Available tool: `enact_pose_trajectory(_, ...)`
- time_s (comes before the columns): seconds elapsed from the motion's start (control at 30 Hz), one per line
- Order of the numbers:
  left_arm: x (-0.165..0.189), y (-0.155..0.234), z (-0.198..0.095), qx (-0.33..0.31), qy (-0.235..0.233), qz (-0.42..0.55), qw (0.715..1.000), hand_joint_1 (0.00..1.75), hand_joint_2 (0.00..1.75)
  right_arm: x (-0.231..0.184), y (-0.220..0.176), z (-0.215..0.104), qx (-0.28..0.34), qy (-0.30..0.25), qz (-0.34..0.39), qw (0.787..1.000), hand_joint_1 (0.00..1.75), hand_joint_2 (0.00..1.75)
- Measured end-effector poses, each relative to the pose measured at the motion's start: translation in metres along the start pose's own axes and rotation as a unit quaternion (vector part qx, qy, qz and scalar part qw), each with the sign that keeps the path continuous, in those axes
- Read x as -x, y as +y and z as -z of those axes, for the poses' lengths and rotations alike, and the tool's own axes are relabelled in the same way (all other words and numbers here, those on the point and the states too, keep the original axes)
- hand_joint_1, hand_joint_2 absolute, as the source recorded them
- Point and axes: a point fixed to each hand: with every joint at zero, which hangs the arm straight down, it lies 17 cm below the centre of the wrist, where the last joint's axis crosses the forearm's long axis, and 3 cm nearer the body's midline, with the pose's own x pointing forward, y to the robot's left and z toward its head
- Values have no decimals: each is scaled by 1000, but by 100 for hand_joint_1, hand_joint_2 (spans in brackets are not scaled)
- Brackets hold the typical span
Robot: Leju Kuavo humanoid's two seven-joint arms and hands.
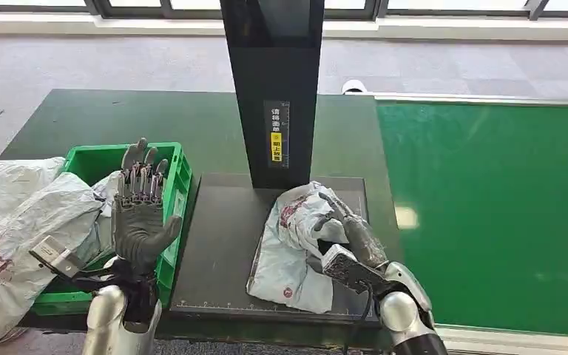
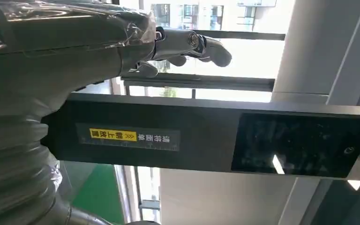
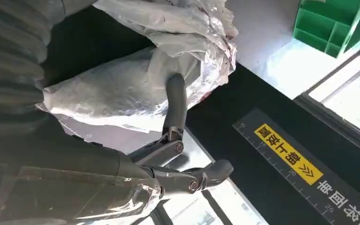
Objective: Moved the parcel from conveyor to table for the left to box.
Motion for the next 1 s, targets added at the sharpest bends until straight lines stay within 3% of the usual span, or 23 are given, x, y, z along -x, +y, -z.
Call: enact_pose_trajectory(1.0, 3, 2, 1, -4, 3, 8, 1000, 0, 175, -2, -16, 2, 26, -5, -19, 999, 0, 175)
